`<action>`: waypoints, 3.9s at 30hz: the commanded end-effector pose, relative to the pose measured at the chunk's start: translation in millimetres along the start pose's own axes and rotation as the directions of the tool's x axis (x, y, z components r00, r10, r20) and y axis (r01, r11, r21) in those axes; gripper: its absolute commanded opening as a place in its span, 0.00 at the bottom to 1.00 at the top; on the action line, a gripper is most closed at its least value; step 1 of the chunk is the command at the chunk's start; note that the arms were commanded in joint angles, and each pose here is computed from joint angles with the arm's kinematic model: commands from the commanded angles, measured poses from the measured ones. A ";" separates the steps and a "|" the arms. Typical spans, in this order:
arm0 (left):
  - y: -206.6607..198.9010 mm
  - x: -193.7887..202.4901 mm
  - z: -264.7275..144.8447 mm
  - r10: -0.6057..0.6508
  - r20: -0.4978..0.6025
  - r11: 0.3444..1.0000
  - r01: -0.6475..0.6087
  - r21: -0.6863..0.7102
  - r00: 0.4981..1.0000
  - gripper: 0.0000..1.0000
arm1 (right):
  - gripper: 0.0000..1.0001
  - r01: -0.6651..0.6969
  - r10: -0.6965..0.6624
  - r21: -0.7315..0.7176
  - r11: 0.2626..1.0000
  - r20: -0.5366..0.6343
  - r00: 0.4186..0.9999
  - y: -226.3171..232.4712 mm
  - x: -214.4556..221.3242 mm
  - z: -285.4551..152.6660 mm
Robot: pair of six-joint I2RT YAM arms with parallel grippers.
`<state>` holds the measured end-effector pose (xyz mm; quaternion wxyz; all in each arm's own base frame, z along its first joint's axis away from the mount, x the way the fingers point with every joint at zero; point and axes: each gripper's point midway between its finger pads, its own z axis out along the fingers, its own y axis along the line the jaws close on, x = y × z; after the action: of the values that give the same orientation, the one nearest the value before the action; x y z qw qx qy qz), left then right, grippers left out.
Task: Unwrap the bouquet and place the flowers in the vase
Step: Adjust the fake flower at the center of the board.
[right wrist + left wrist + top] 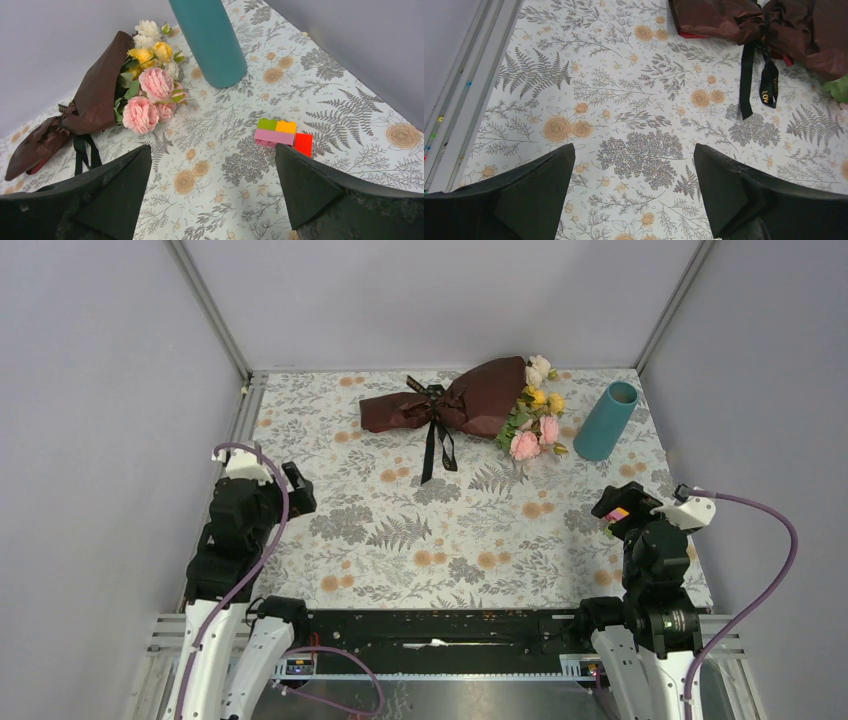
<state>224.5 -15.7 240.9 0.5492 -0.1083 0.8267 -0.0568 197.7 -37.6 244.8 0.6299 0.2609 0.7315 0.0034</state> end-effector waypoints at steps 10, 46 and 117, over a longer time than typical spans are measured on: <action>-24.2 -20.4 9.9 0.017 0.008 0.995 -0.018 0.100 1.000 0.99 | 1.00 -0.026 0.029 -0.116 0.993 0.021 0.999 18.1 -6.0 -9.1; -125.0 9.2 333.2 -0.524 -0.248 0.819 0.562 0.116 0.815 0.91 | 0.92 -0.091 -0.048 -0.410 0.908 -0.315 0.948 87.3 49.2 -6.8; -71.3 226.3 39.8 -0.272 -0.430 0.934 0.343 0.097 0.861 0.15 | 0.88 -0.047 -0.065 -0.308 0.950 -0.344 0.937 61.2 54.7 -15.6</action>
<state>201.4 -137.3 45.7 0.3812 -0.1961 0.8706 -0.2413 201.0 46.4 199.5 0.5019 0.1527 0.8337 0.1721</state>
